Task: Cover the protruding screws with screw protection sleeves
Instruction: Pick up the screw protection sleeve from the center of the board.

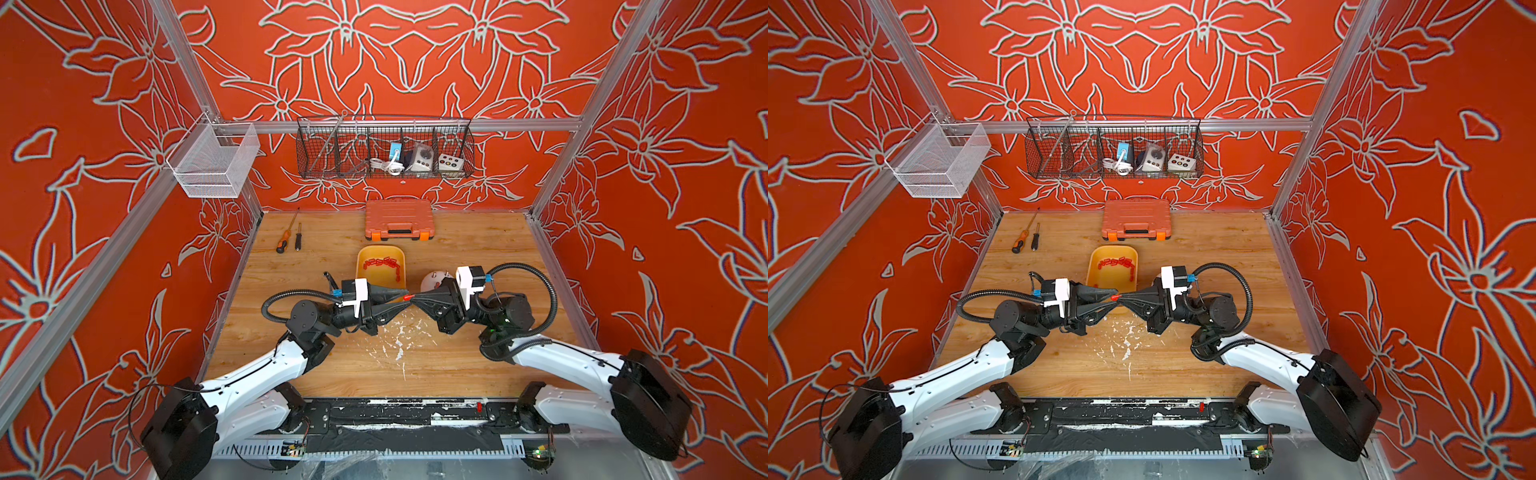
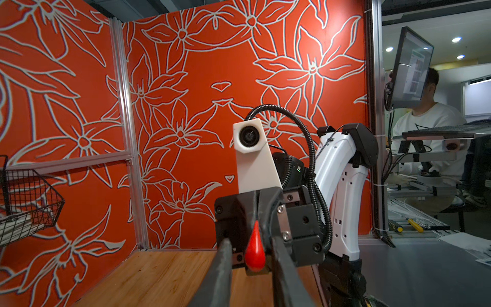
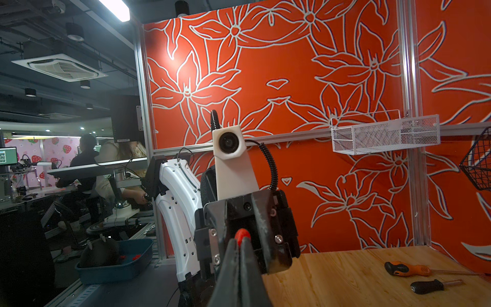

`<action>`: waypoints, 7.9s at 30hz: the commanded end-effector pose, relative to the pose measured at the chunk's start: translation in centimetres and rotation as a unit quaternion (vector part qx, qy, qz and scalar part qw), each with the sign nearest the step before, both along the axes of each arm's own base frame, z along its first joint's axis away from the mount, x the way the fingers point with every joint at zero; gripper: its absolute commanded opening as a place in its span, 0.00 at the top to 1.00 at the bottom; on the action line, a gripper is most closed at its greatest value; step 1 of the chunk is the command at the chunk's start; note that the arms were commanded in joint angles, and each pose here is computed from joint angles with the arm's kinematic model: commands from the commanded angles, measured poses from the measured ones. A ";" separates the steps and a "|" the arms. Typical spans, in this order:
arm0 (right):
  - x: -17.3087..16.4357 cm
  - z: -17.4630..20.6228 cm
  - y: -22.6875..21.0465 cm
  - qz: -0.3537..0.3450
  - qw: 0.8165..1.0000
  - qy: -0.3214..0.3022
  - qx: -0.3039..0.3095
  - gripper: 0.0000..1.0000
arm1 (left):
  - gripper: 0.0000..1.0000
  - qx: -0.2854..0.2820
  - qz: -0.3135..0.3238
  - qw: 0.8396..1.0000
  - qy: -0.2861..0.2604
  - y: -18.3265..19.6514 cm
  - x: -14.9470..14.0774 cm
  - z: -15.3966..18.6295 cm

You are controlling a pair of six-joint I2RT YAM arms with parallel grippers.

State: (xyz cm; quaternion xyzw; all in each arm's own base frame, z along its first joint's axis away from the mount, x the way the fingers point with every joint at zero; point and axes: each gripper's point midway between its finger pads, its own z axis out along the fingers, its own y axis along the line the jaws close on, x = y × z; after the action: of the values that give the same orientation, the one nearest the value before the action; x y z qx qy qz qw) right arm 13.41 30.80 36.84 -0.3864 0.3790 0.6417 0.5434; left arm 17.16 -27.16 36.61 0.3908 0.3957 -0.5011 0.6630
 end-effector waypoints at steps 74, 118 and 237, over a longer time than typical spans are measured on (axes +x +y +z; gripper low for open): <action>-4.0 -5.6 1.2 -0.170 0.930 -0.250 -0.211 0.59 | 1.00 0.262 -0.127 0.895 0.339 1.0 -4.8 -6.7; -4.8 -2.8 0.8 0.173 0.961 0.070 -0.203 0.46 | 1.00 0.235 -0.115 0.925 0.275 1.7 -5.6 -5.5; -2.0 -2.3 2.2 0.040 0.991 0.023 -0.129 1.00 | 0.93 0.051 -0.015 0.995 0.082 2.6 -2.5 -1.5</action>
State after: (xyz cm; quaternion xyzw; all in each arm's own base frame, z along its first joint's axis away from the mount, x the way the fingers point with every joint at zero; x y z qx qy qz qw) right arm 11.67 33.13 32.81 -0.4480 0.4763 0.6187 0.4355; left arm 15.11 -24.66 33.82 0.3796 0.4861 -0.5200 0.5909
